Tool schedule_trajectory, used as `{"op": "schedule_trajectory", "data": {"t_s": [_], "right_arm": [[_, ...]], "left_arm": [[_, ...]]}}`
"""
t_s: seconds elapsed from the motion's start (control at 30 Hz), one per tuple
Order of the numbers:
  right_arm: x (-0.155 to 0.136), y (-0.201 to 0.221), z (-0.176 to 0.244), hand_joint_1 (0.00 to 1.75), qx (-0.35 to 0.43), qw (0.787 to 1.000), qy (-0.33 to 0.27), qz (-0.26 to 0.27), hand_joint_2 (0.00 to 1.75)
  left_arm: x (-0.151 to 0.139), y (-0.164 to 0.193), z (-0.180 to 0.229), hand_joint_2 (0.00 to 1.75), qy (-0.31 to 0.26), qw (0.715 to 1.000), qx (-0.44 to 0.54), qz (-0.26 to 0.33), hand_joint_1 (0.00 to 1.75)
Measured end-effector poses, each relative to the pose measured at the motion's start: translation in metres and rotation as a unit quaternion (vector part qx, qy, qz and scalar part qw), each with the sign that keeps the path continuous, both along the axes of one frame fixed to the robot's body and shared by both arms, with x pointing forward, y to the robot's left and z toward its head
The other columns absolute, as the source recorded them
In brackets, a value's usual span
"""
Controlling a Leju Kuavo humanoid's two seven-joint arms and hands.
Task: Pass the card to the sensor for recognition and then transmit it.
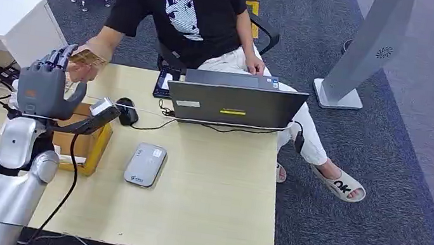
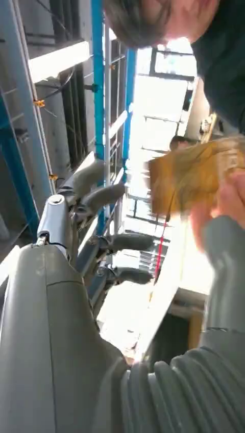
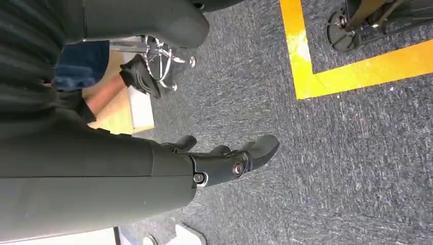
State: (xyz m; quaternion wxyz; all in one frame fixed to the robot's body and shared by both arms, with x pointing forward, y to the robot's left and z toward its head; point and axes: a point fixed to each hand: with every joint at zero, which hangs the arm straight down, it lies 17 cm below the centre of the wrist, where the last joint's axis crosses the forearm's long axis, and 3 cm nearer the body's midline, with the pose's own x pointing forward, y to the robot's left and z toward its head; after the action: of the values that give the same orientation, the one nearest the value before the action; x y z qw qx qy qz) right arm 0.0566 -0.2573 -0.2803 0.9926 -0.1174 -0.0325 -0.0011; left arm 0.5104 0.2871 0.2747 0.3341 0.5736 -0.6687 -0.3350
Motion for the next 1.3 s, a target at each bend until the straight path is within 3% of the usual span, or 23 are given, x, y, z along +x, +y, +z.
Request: {"op": "schedule_trajectory", "data": {"t_s": [0.77, 0.93, 1.07, 1.3], "right_arm": [[-0.001, -0.001, 0.000, 0.00, 0.000, 1.000, 0.001, -0.006, 1.75], [-0.002, 0.000, 0.000, 0.00, 0.001, 1.000, 0.003, -0.017, 1.75], [-0.003, 0.001, 0.000, 0.00, 0.004, 1.000, 0.002, -0.029, 1.75], [-0.005, 0.004, 0.000, 0.00, 0.007, 0.999, 0.002, -0.044, 1.75]], "left_arm": [[-0.011, -0.001, -0.024, 1.75, 0.022, 1.000, -0.015, 0.002, 0.00], [-0.014, -0.009, -0.037, 1.75, 0.063, 0.998, -0.013, -0.016, 0.00], [-0.024, -0.019, -0.048, 1.75, 0.094, 0.994, -0.022, -0.045, 0.00], [-0.060, -0.042, -0.048, 1.75, 0.083, 0.993, 0.010, -0.078, 0.00]]}}
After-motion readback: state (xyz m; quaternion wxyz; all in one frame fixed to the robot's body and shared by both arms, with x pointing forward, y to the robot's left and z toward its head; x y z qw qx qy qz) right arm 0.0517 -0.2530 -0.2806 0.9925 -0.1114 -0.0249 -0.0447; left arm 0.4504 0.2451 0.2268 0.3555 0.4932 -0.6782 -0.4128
